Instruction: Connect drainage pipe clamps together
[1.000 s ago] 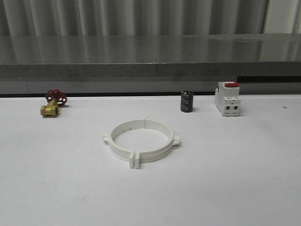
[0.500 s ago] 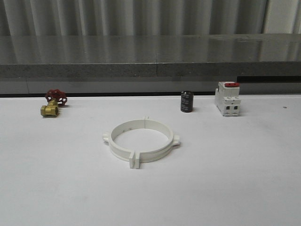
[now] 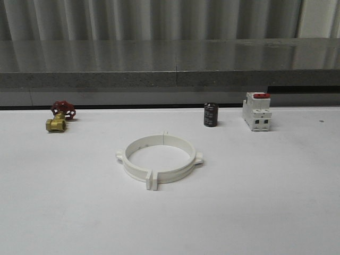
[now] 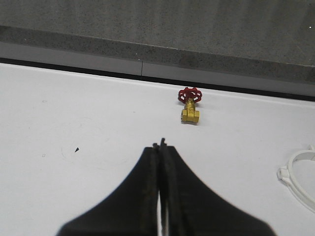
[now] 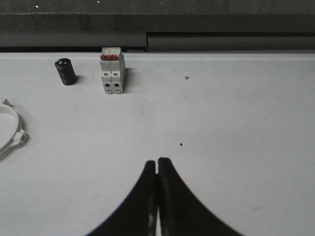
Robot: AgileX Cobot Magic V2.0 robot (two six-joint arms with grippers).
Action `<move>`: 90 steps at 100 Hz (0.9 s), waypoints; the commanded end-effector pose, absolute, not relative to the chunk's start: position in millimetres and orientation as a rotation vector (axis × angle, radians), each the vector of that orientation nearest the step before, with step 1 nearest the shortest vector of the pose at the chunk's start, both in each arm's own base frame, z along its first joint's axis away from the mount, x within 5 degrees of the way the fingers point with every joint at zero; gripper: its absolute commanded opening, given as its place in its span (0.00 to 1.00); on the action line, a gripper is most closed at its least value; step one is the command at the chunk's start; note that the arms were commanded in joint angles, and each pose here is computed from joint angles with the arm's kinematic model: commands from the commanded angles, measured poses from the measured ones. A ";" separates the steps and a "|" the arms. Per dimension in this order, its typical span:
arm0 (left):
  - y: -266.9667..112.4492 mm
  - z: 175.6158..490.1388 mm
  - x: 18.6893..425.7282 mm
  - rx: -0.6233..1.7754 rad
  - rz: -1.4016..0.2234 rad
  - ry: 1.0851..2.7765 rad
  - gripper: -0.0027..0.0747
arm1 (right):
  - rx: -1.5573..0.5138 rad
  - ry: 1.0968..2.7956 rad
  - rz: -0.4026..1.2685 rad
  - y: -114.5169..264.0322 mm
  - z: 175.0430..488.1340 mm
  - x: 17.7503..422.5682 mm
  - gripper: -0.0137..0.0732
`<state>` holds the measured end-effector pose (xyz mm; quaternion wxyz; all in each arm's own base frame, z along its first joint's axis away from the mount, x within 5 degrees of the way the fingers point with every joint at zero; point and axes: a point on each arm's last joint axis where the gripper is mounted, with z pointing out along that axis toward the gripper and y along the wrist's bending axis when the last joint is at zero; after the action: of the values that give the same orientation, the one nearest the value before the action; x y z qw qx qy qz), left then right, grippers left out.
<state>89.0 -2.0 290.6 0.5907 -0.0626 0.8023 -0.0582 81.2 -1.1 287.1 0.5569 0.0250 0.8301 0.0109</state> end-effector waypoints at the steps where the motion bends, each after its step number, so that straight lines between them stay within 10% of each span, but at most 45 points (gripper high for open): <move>1: -3.1 305.0 91.0 -0.126 -0.149 1.778 0.01 | 0.045 1.795 0.029 -0.7 294.4 79.0 0.08; 90: -3.2 304.8 91.3 -0.126 -0.149 1.780 0.01 | 0.160 1.573 0.122 -1.4 200.2 54.6 0.08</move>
<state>89.0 -2.0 290.6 0.5907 -0.0626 0.8023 -0.0582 55.8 -1.2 186.6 0.6542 0.0680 0.7519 0.0464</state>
